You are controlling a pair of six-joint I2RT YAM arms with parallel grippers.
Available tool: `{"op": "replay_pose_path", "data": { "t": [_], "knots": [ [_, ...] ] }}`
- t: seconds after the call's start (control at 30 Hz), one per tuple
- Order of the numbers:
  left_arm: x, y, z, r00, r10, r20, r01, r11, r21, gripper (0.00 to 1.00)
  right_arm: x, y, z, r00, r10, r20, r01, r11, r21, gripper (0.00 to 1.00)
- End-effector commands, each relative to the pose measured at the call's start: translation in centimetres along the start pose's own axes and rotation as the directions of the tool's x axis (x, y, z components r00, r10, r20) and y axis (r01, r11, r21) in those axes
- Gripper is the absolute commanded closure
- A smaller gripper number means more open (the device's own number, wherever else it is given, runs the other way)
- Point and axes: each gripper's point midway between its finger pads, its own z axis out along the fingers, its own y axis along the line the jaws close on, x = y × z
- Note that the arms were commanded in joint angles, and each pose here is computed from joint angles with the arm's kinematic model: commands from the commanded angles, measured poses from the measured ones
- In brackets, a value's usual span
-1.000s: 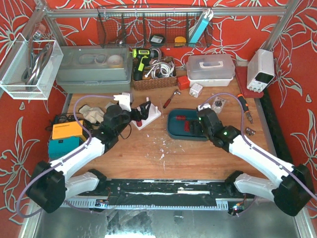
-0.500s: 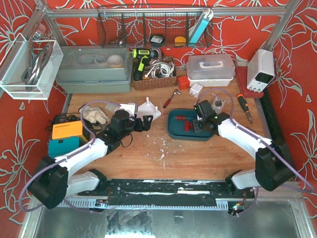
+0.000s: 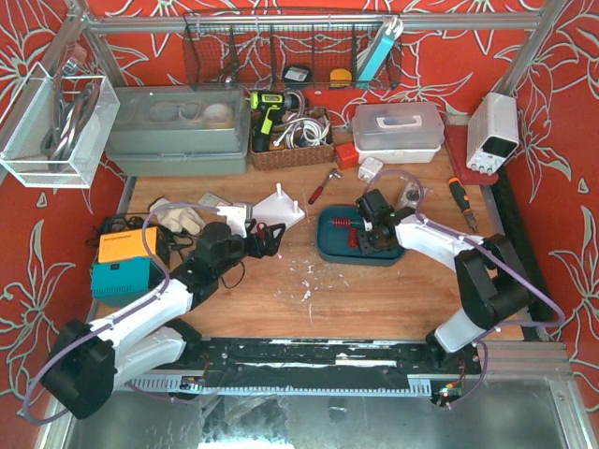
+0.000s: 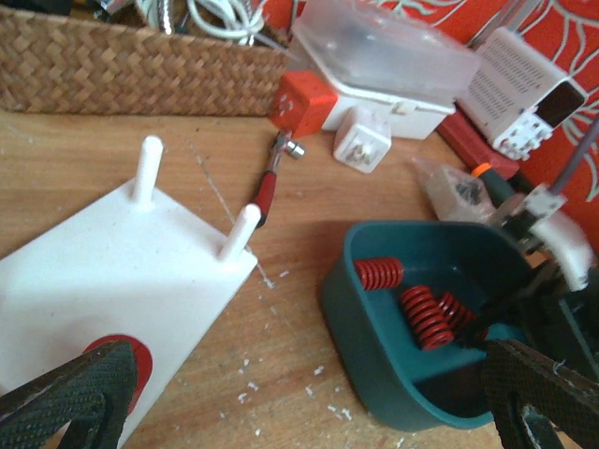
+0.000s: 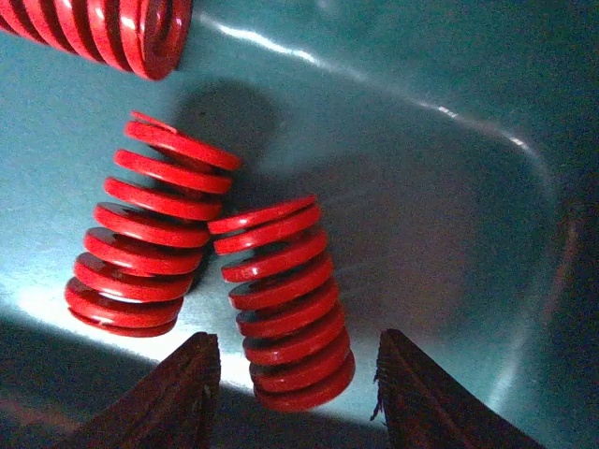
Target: Install the large spring
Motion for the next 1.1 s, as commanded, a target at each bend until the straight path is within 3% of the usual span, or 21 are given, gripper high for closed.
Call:
{"op": "replay_pose_path", "data": {
  "t": [0.0, 0.47, 1.07],
  "knots": [
    [-1.7, -1.4, -0.7, 0.997, 0.02, 0.068, -0.024, 0.998, 0.058, 0.0, -0.4, 0.3, 0.4, 1.0, -0.015, -0.018, 0.015, 1.0, -0.016, 0.5],
    [-1.8, -1.3, -1.0, 0.997, 0.014, 0.081, -0.018, 0.998, 0.052, 0.0, -0.1, -0.2, 2.4, 0.999, -0.004, -0.042, 0.005, 1.0, 0.022, 0.56],
    [-1.8, -1.0, -1.0, 0.997, 0.014, 0.081, -0.017, 0.999, 0.036, 0.0, -0.9, -0.3, 1.6, 0.999, -0.01, 0.035, 0.01, 1.0, 0.016, 0.86]
  ]
}}
